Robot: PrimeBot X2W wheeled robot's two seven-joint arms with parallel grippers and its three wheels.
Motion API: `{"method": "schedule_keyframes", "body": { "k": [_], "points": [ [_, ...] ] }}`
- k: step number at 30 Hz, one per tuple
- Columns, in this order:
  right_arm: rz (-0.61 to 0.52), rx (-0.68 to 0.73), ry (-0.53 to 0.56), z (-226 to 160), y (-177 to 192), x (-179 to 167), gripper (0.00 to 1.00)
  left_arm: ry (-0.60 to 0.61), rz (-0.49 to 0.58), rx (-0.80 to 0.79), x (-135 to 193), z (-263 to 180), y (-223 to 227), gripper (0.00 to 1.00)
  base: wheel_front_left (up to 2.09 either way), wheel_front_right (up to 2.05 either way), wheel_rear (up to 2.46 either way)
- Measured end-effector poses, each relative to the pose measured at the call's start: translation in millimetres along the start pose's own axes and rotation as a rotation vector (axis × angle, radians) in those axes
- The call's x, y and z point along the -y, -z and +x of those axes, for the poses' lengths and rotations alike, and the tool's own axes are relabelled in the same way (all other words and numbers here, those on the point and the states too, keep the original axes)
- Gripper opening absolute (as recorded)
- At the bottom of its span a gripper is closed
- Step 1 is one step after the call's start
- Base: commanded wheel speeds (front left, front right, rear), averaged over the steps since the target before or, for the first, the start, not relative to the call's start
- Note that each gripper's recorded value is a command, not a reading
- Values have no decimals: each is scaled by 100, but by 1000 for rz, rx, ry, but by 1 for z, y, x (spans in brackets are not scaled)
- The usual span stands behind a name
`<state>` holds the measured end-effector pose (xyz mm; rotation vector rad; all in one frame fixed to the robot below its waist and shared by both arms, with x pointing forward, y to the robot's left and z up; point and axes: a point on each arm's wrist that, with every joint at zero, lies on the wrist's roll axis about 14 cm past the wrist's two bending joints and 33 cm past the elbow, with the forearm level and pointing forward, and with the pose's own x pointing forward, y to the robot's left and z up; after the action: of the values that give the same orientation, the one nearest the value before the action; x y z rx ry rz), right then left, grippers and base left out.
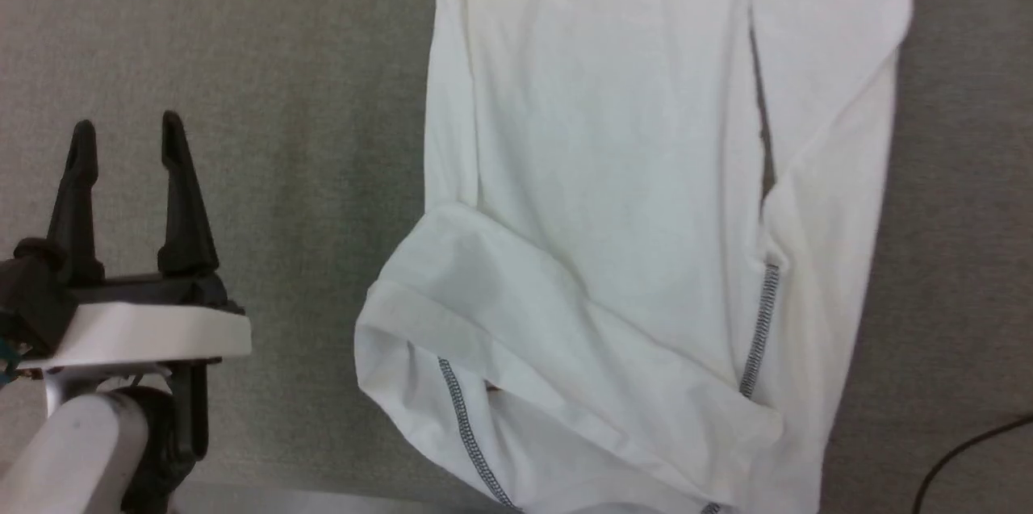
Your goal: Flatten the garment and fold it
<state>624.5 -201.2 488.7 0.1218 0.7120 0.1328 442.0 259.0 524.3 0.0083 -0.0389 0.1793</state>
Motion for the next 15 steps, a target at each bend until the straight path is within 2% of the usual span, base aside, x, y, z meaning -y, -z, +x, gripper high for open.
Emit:
{"method": "schedule_keyframes", "body": {
  "k": [8,15],
  "points": [
    [-42,-218,-56,66,18,-30,100,-13,6,-36,-5,9,24,100,0,0,0],
    [-81,-378,-50,115,66,-37,100,-48,23,-86,-16,5,45,100,0,0,0]
  ]
}}
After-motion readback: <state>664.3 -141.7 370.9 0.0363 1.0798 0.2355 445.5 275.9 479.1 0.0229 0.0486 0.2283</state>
